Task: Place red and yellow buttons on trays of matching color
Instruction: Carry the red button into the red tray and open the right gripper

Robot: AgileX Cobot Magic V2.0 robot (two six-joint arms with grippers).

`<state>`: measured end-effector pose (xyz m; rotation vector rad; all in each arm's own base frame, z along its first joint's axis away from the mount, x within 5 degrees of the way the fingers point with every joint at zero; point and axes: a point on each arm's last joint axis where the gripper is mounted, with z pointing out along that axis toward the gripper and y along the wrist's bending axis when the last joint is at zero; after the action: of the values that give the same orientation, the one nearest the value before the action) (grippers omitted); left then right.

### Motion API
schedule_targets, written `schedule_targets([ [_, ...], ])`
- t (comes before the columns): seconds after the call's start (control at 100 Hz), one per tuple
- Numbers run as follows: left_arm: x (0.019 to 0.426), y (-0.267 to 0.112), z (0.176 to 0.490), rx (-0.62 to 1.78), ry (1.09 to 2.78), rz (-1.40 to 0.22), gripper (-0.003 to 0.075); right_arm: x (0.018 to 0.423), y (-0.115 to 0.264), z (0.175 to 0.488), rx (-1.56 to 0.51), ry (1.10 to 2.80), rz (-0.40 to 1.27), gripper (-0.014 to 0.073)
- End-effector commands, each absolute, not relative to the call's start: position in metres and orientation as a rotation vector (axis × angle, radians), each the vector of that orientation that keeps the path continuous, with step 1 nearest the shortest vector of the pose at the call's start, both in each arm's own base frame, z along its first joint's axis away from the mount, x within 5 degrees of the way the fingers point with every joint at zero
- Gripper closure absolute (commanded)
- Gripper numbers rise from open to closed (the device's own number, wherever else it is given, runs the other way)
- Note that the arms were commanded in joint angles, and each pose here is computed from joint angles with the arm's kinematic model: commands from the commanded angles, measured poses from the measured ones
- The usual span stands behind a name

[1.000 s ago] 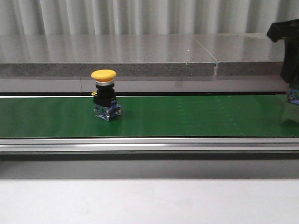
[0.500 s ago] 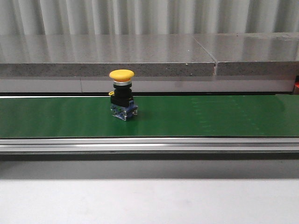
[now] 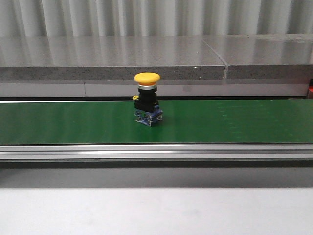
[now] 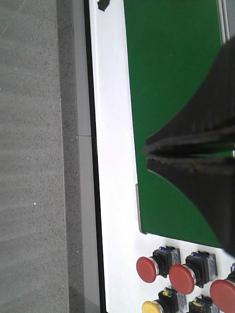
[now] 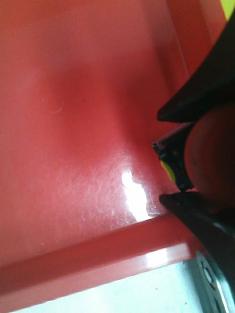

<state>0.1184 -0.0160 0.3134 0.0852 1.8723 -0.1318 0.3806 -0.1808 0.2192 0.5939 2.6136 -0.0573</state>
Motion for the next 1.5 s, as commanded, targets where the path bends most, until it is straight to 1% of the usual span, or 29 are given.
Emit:
schedule_targets([
  [0.0, 0.119, -0.017, 0.329, 0.075, 1.767, -0.150, 0.0740, 0.384, -0.186, 0.249, 0.559, 2.493, -0.105, 0.0448],
  [0.14, 0.119, -0.017, 0.329, 0.075, 1.767, -0.150, 0.0740, 0.386, -0.187, 0.246, 0.559, 2.486, -0.109, 0.0447],
  [0.21, 0.119, -0.017, 0.329, 0.075, 1.767, -0.150, 0.0740, 0.386, -0.187, 0.246, 0.559, 2.483, -0.110, 0.0427],
  [0.28, 0.119, -0.017, 0.329, 0.075, 1.767, -0.150, 0.0740, 0.386, -0.187, 0.246, 0.559, 2.483, -0.110, 0.0377],
  [0.4, 0.119, -0.017, 0.329, 0.075, 1.767, -0.150, 0.0740, 0.386, -0.187, 0.246, 0.559, 2.483, -0.110, 0.0246],
  [0.47, 0.119, -0.017, 0.329, 0.075, 1.767, -0.150, 0.0740, 0.386, -0.187, 0.246, 0.559, 2.483, -0.110, 0.0195],
  [0.68, 0.119, -0.017, 0.329, 0.075, 1.767, -0.150, 0.0740, 0.386, -0.188, 0.246, 0.561, 2.480, -0.111, 0.0148],
  [0.77, 0.119, -0.017, 0.329, 0.075, 1.767, -0.150, 0.0740, 0.384, -0.189, 0.251, 0.564, 2.471, -0.115, 0.0123],
  [0.87, 0.119, -0.017, 0.329, 0.075, 1.767, -0.150, 0.0740, 0.381, -0.188, 0.265, 0.559, 2.454, -0.119, 0.0116],
  [0.96, 0.119, -0.017, 0.329, 0.075, 1.767, -0.150, 0.0740, 0.375, -0.185, 0.284, 0.548, 2.417, -0.130, 0.0116],
  [1.04, 0.119, -0.017, 0.329, 0.075, 1.767, -0.150, 0.0740, 0.368, -0.176, 0.302, 0.528, 2.402, -0.129, 0.0116],
  [1.18, 0.119, -0.017, 0.329, 0.075, 1.767, -0.150, 0.0740, 0.356, -0.156, 0.323, 0.459, 2.429, -0.116, 0.0116],
  [1.35, 0.119, -0.017, 0.329, 0.075, 1.767, -0.150, 0.0740, 0.346, -0.126, 0.340, 0.358, 2.496, -0.080, 0.0116],
  [1.49, 0.119, -0.017, 0.329, 0.075, 1.767, -0.150, 0.0740, 0.330, -0.095, 0.338, 0.234, 2.548, -0.056, 0.0116],
])
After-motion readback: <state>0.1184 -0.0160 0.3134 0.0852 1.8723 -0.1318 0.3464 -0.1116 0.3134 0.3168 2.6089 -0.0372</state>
